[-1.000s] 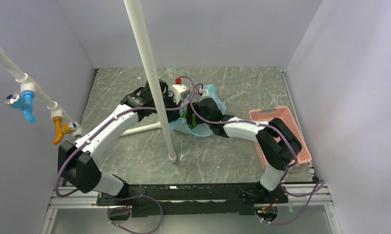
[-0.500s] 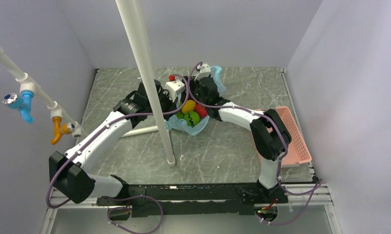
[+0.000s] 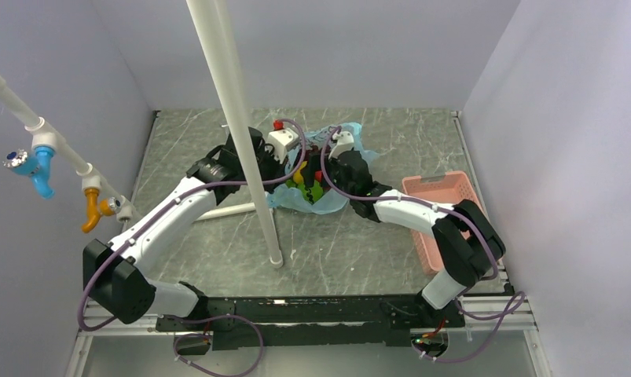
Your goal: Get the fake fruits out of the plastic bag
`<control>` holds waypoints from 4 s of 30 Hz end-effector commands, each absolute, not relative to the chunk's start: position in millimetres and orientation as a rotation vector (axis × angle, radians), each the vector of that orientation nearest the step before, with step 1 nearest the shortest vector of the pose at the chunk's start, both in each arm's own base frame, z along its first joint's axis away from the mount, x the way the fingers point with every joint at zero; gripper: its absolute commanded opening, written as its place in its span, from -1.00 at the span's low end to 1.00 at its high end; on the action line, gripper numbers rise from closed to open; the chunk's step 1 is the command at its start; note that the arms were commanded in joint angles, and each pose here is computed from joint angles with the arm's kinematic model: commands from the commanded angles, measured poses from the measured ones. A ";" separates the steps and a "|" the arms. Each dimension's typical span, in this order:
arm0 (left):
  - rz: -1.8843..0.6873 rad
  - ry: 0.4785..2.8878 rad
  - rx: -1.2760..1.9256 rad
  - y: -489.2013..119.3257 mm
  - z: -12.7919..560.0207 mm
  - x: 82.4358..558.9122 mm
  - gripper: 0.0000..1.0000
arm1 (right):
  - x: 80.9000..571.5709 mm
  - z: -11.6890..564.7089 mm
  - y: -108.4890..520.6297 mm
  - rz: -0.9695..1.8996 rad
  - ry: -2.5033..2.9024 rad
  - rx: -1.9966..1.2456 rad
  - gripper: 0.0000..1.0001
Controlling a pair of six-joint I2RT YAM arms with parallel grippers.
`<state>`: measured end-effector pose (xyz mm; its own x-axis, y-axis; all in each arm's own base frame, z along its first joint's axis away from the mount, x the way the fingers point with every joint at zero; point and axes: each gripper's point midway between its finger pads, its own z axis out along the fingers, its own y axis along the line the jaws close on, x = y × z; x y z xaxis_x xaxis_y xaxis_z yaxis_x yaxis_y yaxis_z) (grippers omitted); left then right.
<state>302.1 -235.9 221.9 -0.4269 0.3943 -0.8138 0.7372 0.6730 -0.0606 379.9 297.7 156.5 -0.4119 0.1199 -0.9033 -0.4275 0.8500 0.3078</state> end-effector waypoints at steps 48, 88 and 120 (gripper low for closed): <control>-0.482 2.094 0.840 -237.8 218.3 315.3 -1.00 | 324.5 218.4 297.7 0.636 1.864 -0.355 -0.77; -0.469 2.088 0.826 -235.5 227.8 313.7 -1.00 | 318.1 163.2 -33.1 0.041 1.806 1.030 -1.00; -0.467 2.093 0.838 -235.8 225.8 312.3 -1.00 | 352.1 102.6 -26.7 0.275 2.061 0.907 0.80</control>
